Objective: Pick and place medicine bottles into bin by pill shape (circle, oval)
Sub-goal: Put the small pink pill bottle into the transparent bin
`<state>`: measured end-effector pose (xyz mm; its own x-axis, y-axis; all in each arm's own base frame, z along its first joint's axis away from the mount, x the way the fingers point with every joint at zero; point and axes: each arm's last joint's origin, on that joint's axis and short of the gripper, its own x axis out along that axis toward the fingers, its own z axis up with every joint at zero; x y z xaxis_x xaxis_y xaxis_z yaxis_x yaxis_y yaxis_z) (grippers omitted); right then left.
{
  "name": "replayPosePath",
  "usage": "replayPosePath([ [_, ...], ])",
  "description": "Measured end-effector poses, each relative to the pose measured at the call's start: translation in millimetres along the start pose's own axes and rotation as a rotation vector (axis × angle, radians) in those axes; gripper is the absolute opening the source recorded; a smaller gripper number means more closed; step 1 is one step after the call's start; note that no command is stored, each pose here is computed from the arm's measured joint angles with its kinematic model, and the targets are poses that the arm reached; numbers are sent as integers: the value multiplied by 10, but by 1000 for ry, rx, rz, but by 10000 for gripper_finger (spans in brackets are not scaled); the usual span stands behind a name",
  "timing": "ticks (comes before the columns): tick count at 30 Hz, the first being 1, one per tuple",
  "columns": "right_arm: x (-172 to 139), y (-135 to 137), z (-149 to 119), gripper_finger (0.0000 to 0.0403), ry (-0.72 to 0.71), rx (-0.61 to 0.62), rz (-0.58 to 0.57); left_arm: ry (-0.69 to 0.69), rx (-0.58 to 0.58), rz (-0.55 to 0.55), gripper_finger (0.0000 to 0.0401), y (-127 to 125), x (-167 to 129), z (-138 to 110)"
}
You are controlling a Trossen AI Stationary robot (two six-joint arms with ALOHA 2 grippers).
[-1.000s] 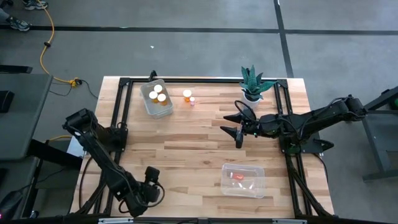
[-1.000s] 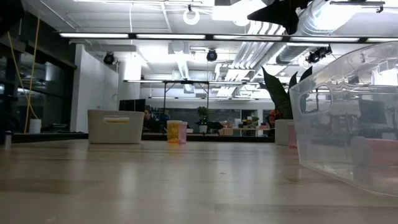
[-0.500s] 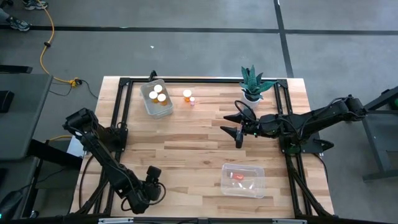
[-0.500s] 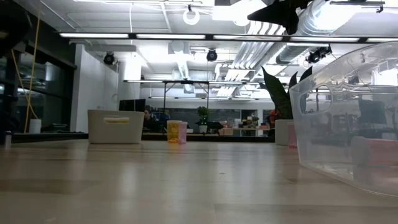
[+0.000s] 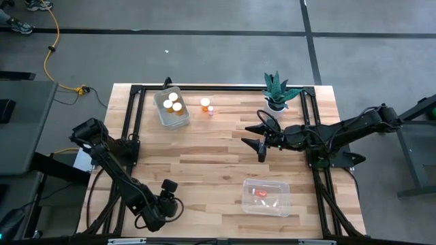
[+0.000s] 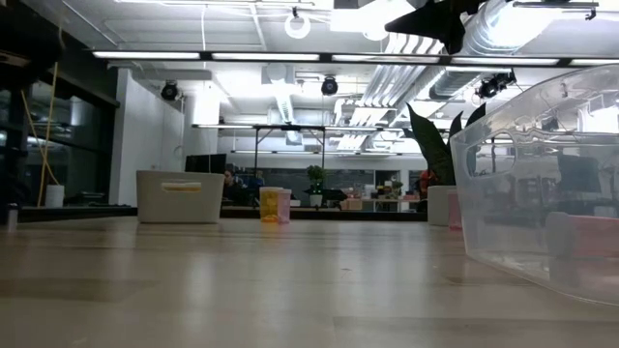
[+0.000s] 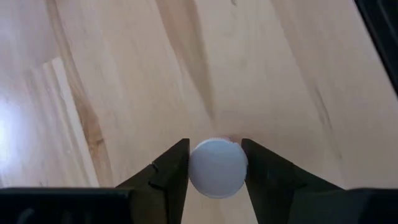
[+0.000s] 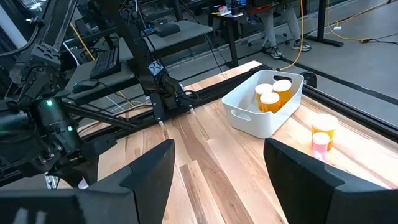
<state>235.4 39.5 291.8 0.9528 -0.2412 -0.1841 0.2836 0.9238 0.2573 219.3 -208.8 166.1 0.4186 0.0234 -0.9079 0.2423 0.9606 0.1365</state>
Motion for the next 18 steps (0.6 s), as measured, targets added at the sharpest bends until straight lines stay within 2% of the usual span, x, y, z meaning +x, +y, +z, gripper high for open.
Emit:
replayPosePath([
  [11,0,-4,-3,240,0,-2,-9,4,7,-13,118,11,-9,5],
  [15,0,2,3,240,-3,2,3,2,15,-13,118,116,-112,83],
  [18,1,12,0,240,9,4,37,-57,0,-13,118,296,-247,202],
])
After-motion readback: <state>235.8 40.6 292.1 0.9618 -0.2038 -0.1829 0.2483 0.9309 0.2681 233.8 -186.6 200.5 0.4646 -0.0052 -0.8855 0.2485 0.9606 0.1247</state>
